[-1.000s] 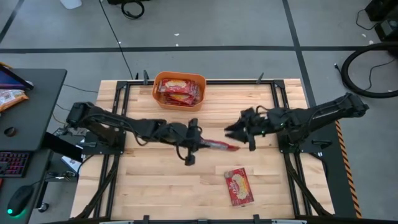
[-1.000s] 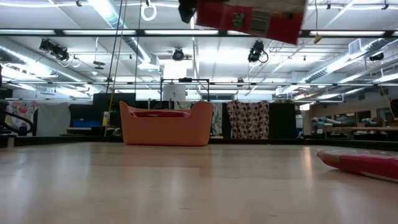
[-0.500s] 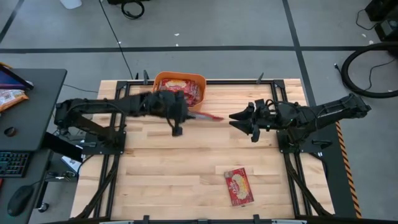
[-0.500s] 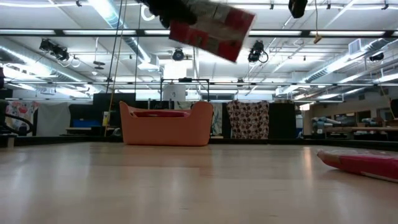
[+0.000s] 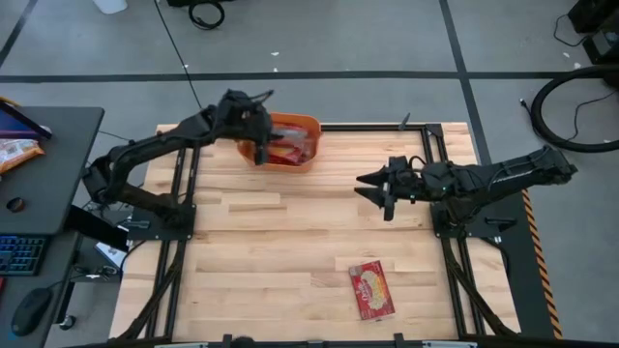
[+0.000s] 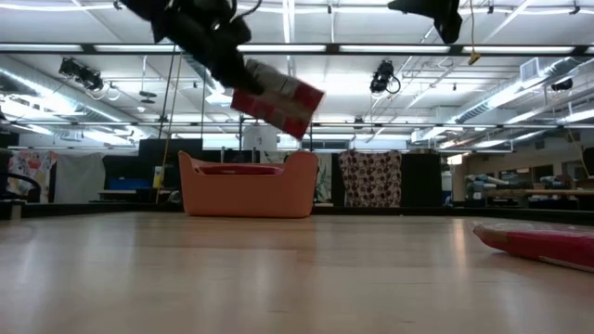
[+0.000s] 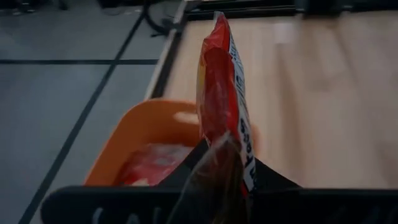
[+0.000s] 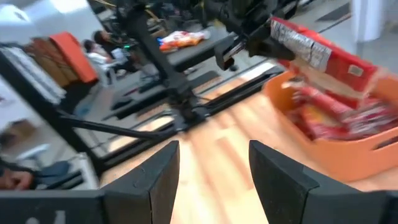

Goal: Sort popcorn bags into baskets
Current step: Put the red popcorn bag into the orange container

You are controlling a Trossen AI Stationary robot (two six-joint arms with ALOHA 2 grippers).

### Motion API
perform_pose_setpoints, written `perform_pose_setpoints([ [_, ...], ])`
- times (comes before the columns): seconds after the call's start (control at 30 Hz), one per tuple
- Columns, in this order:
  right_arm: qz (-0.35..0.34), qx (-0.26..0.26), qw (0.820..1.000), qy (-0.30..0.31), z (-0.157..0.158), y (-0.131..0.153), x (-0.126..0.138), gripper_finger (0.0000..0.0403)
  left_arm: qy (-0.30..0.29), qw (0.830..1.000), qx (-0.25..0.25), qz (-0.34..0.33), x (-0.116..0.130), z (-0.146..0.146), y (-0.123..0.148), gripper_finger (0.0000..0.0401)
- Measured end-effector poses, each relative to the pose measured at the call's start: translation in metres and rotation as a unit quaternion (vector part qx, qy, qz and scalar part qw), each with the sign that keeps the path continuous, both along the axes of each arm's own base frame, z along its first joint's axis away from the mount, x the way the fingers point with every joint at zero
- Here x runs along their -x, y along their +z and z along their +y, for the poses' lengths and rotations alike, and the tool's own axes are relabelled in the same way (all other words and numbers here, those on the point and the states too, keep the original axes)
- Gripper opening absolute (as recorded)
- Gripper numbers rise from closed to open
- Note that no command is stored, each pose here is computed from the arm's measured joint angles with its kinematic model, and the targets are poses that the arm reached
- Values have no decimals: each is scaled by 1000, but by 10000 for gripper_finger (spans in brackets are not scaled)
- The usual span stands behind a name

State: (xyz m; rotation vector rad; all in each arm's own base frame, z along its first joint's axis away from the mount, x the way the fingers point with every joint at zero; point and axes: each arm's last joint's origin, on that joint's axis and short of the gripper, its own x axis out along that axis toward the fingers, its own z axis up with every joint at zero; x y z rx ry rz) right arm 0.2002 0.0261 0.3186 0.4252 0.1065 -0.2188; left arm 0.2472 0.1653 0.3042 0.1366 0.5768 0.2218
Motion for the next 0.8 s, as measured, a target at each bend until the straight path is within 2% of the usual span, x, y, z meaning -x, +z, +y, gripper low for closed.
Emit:
perform_pose_setpoints([
  [0.13, 8, 34, 999, -20, -8, 0, -1, 197, 30, 999, -17, -8, 14, 18, -21, 29],
  [0.3, 8, 26, 999, -29, -14, 0, -1, 197, 53, 995, -80, -18, 28, 32, -47, 29],
  [0.4, 6, 14, 999, -36, -17, -1, -1, 197, 50, 991, -121, 0, 36, 39, -64, 29],
  [0.6, 5, -10, 997, -80, -26, -2, -3, 197, 54, 982, -162, 78, 46, 49, -95, 31],
  [0.7, 1, -32, 994, -100, -33, -3, -4, 197, 53, 971, -199, 120, 47, 50, -98, 46],
  [0.8, -2, -57, 992, -112, -38, -5, -5, 197, 62, 966, -213, 135, 45, 48, -98, 72],
])
